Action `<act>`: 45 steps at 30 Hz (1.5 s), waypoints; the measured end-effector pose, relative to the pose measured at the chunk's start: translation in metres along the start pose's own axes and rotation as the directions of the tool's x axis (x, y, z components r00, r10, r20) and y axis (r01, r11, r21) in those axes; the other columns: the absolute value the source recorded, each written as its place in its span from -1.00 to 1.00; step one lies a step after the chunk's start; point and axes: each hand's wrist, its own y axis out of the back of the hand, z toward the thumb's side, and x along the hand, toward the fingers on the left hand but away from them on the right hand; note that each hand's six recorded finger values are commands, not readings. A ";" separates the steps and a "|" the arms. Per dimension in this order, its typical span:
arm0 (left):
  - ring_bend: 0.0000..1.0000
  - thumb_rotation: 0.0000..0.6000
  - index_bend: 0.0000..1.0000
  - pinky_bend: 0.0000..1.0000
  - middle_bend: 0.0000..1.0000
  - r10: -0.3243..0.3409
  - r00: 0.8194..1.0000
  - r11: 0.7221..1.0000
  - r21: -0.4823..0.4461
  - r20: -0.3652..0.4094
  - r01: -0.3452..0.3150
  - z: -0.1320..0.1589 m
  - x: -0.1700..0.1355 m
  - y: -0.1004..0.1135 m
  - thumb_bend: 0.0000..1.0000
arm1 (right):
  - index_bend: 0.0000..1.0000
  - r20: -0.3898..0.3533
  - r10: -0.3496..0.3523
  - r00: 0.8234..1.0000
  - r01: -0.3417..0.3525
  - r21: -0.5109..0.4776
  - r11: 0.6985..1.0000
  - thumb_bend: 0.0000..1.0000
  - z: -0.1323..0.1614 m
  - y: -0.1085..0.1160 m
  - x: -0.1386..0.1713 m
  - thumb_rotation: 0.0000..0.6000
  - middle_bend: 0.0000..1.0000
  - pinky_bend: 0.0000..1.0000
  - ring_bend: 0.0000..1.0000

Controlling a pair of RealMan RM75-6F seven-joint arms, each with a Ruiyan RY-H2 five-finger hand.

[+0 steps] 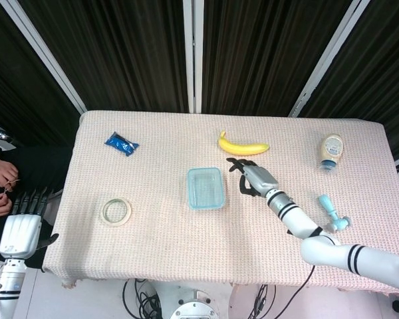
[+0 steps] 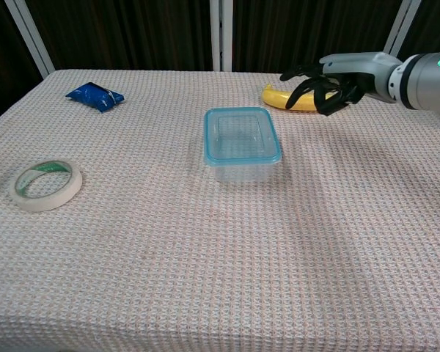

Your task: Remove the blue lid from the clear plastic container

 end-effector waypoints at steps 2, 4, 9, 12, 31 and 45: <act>-1.00 1.00 -0.95 -1.00 -0.93 0.000 1.000 1.000 0.001 -0.003 0.000 -0.001 0.000 0.000 -1.00 | -1.00 0.003 0.013 1.000 -0.013 -0.002 1.000 0.89 0.004 -0.005 -0.010 1.00 -0.58 -1.00 -1.00; -1.00 1.00 -0.95 -1.00 -0.93 -0.001 1.000 1.000 0.001 -0.004 0.001 -0.001 0.000 0.000 -1.00 | -1.00 -0.002 0.031 1.000 -0.031 -0.002 1.000 0.89 0.012 -0.013 -0.021 1.00 -0.58 -1.00 -1.00; -1.00 1.00 -0.95 -1.00 -0.93 0.000 1.000 1.000 0.003 -0.005 0.000 -0.001 0.000 0.001 -1.00 | -1.00 -0.044 0.058 0.997 -0.057 0.016 0.998 0.89 0.036 -0.028 -0.038 1.00 -0.58 -1.00 -1.00; -1.00 1.00 -0.95 -1.00 -0.93 -0.002 1.000 1.000 0.003 -0.006 0.002 -0.001 -0.001 0.000 -1.00 | -1.00 -0.078 0.071 0.994 -0.069 0.030 0.997 0.89 0.052 -0.036 -0.045 1.00 -0.58 -1.00 -1.00; -1.00 1.00 -0.95 -1.00 -0.93 -0.022 0.969 0.999 0.029 0.247 0.016 0.060 0.043 0.013 -1.00 | -1.00 -0.151 -0.002 0.989 0.024 0.140 0.990 -0.04 0.061 -0.031 -0.025 1.00 -0.62 -1.00 -1.00; -1.00 1.00 -0.99 -1.00 -1.00 -0.197 0.794 0.977 0.051 0.576 0.205 0.207 0.103 0.004 -1.00 | -1.00 -0.172 -0.396 0.902 0.417 0.106 0.903 -0.47 -0.002 0.040 0.113 1.00 -0.62 -1.00 -1.00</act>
